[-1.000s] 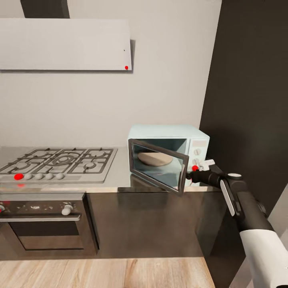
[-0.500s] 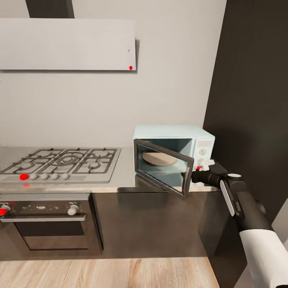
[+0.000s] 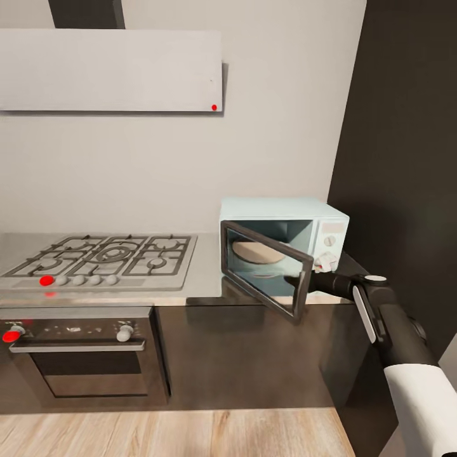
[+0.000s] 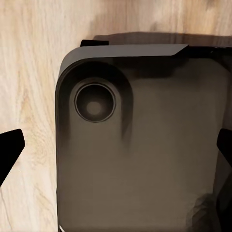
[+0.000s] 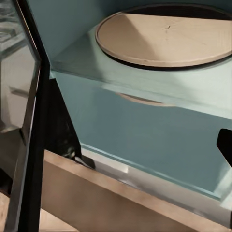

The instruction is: In the kitchen, take the popcorn bag from the countertop, put it into the microwave, and heat it until the popcorn is cooked so the cooked popcorn ends up inside the bag.

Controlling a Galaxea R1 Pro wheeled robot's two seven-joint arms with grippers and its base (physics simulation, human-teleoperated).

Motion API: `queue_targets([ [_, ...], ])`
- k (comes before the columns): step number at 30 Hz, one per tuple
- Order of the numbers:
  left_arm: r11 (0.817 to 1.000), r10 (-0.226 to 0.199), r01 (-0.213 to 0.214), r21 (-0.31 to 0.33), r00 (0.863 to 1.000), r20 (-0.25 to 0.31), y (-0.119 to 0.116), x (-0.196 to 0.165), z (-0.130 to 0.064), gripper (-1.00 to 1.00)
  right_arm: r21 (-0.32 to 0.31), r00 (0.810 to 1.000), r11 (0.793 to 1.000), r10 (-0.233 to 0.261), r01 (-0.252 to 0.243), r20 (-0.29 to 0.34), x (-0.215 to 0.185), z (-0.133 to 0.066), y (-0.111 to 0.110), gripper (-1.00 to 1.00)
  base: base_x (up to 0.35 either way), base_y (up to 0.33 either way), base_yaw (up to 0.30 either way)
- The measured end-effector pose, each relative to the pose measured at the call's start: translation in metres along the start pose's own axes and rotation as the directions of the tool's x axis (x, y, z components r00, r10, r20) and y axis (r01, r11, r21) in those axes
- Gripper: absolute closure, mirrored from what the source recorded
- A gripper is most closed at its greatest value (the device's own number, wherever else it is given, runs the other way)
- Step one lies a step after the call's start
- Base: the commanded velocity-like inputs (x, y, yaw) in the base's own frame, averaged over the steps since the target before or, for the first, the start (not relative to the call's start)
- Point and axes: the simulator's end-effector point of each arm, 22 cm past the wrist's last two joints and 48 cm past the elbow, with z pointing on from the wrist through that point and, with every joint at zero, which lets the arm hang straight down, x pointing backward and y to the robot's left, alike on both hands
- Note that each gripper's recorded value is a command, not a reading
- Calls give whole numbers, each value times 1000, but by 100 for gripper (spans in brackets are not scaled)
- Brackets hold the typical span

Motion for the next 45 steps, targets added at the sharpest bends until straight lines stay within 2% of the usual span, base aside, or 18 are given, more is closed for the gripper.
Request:
queue_targets([
  [16,1000,0,0,0,1000,0,0,0,0,-100,-23,1000,1000,-2,2,-2,0,0,5,-100,-6,8,0],
  [45,1000,0,0,0,1000,0,0,0,0,-100,-12,1000,1000,-2,2,-4,1,1,3,-100,-87,105,0],
])
